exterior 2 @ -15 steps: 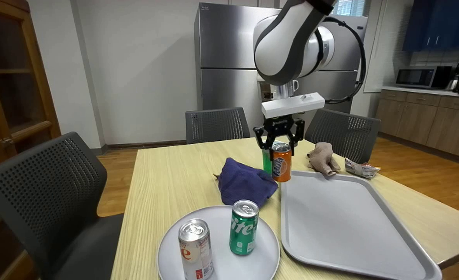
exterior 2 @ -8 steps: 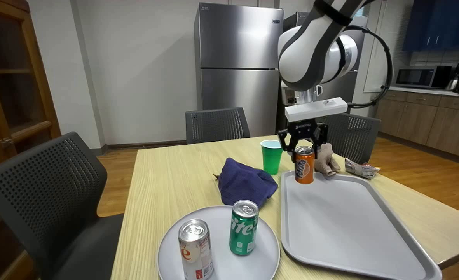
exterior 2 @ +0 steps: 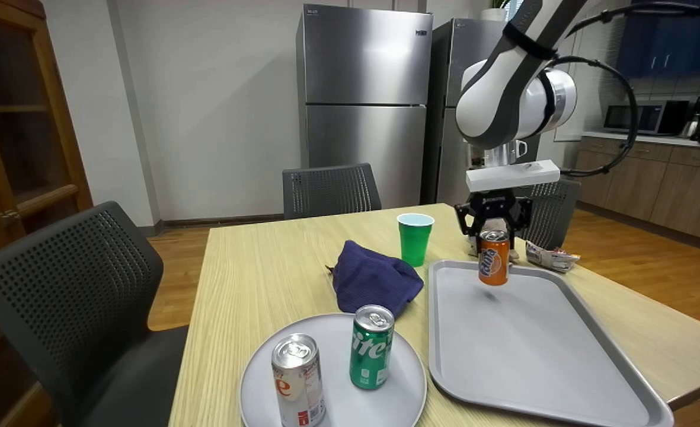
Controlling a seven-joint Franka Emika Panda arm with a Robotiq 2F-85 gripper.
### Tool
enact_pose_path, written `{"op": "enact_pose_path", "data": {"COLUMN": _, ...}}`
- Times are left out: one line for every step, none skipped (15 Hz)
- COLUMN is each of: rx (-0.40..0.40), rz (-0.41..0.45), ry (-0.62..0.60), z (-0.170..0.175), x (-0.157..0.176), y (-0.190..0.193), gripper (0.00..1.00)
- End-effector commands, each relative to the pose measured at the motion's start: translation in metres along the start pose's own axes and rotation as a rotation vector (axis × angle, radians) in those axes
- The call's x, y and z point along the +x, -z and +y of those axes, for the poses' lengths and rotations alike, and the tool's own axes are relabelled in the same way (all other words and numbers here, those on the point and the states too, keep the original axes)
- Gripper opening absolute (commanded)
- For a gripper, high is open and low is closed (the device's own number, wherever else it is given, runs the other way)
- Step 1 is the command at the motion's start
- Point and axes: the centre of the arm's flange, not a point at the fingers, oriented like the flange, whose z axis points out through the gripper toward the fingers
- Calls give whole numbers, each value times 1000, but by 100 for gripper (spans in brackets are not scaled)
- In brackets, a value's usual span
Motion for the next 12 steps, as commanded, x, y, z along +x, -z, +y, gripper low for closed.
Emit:
{"op": "enact_pose_path", "data": {"rx": 47, "rz": -8, "ry": -27, "z": 14, "x": 21, "y": -7, "gripper": 39}}
{"op": "enact_pose_path", "data": {"rx": 57, "rz": -12, "ry": -36, "z": 18, "x": 24, "y": -10, "gripper": 39}}
{"op": "enact_pose_path", "data": {"rx": 61, "rz": -13, "ry": -45, "z": 20, "x": 28, "y": -13, "gripper": 39}}
{"op": "enact_pose_path", "data": {"rx": 67, "rz": -16, "ry": -52, "z": 23, "x": 32, "y": -15, "gripper": 39}}
{"op": "enact_pose_path", "data": {"rx": 71, "rz": -18, "ry": -56, "z": 25, "x": 35, "y": -17, "gripper": 39}}
{"op": "enact_pose_path", "data": {"rx": 75, "rz": -21, "ry": -59, "z": 26, "x": 38, "y": -19, "gripper": 39}}
{"op": "enact_pose_path", "data": {"rx": 77, "rz": -22, "ry": -61, "z": 28, "x": 41, "y": -21, "gripper": 39}}
{"op": "enact_pose_path", "data": {"rx": 79, "rz": -22, "ry": -64, "z": 29, "x": 44, "y": -22, "gripper": 39}}
{"op": "enact_pose_path", "data": {"rx": 81, "rz": -22, "ry": -67, "z": 30, "x": 46, "y": -23, "gripper": 39}}
{"op": "enact_pose_path", "data": {"rx": 84, "rz": -23, "ry": -69, "z": 30, "x": 48, "y": -24, "gripper": 39}}
{"op": "enact_pose_path", "data": {"rx": 86, "rz": -23, "ry": -70, "z": 30, "x": 51, "y": -25, "gripper": 39}}
{"op": "enact_pose_path", "data": {"rx": 88, "rz": -23, "ry": -70, "z": 30, "x": 52, "y": -26, "gripper": 39}}
